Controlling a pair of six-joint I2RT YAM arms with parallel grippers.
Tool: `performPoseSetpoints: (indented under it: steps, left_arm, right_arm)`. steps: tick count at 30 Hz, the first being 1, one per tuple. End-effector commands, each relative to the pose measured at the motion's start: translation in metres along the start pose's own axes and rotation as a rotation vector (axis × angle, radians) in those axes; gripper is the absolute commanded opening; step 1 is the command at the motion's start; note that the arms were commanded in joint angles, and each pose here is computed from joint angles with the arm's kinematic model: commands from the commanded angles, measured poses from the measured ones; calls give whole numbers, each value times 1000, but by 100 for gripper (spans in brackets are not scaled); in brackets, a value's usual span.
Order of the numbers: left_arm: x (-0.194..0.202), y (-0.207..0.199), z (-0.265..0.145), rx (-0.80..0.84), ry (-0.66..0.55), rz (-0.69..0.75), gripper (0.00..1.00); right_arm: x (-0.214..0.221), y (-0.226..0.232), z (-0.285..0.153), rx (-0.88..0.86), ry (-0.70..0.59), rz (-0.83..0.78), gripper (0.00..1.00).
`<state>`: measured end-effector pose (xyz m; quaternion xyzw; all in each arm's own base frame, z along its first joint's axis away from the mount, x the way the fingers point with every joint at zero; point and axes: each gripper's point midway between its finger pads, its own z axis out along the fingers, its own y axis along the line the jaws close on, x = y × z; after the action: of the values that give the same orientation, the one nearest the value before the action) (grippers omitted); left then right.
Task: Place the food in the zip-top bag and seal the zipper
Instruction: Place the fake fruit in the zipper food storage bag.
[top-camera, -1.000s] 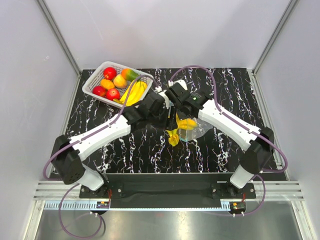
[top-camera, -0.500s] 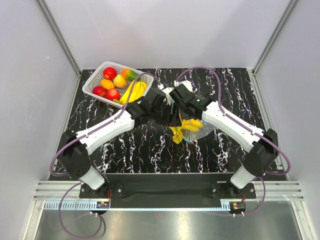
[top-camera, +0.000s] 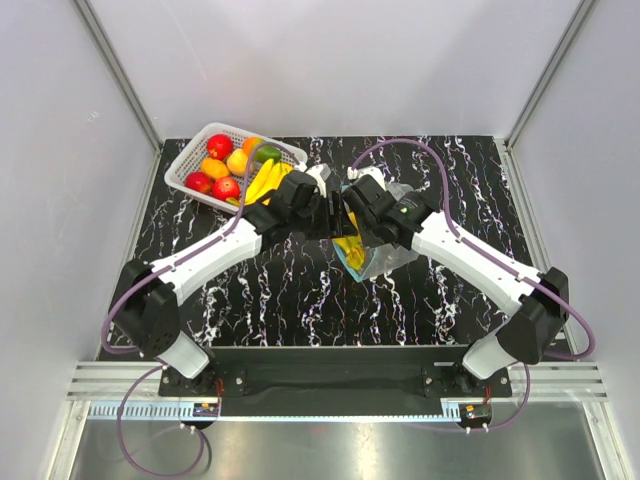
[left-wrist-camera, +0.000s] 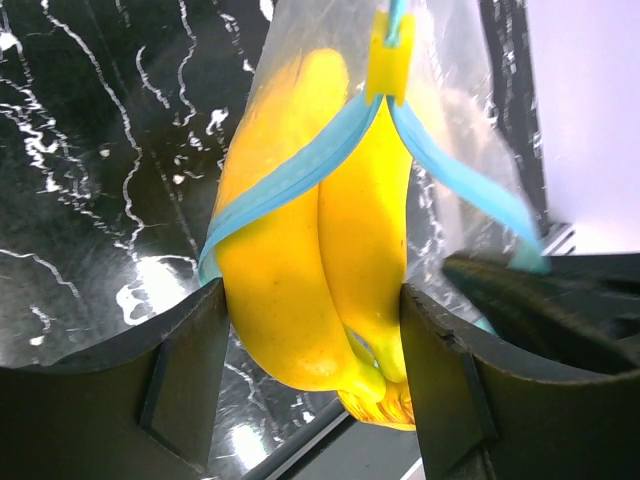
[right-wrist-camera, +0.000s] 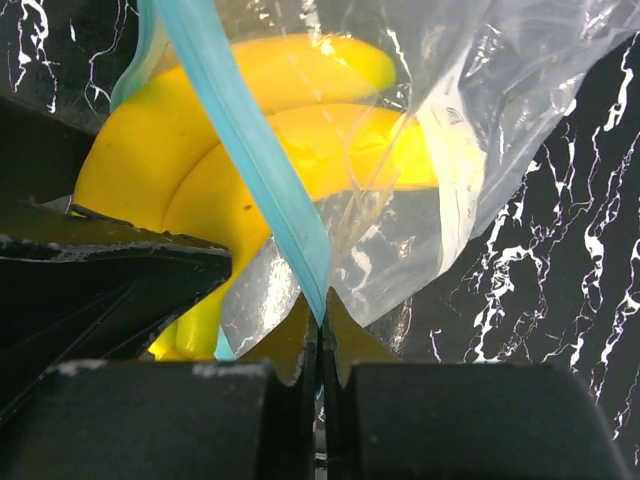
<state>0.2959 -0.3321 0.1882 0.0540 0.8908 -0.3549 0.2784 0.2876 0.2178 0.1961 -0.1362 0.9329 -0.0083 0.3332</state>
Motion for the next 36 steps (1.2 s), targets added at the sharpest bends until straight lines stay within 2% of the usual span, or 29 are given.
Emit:
performPoseSetpoints:
  steps: [1,6,9,14,20,24,26,27,29,31,32,34,36]
  left_arm:
    - [-25,-23,-3,69,-87,-26,53]
    - [-24,-20,3,50,-69,-4,57]
    - [-21,-22,8,43,-63,7,72]
    - [-27,-23,-4,28,-97,29,83]
    - [-31,-30,-24,39,-113,63,85]
    - [-39,-34,-60,28,-169,105,85]
    - [-30,-21,-69,-23,-160,113,86]
    - [-29,-20,-86,-26,-187,121,86]
    - [-12,3,-91,-79,-190,104,88]
    - [-2,-2,-103,-18,-222,80,88]
    - [18,12,-96,-27,-186,67,88]
    - [30,13,-95,-16,-185,46,85]
    - [51,32,-82,-53,-146,21,82]
  right_arm:
    - [0,4,-8,-35,-13,4,0]
    - [-4,7,-11,-57,-30,11,0]
    - [-6,6,-11,-53,-30,10,0]
    - [-7,5,-15,-50,-25,12,0]
    - [-7,16,-24,-128,-30,41,0]
    - [-6,15,-25,-123,-13,34,0]
    - [-7,14,-24,-112,-14,35,0]
    - [-7,13,-25,-111,-16,34,0]
    - [-8,13,-25,-108,-22,36,0]
    - [-9,13,-24,-106,-25,39,0]
    - [-10,13,-24,-108,-27,42,0]
    - [-12,15,-25,-112,-31,50,0]
    - [-14,16,-24,-114,-30,52,0]
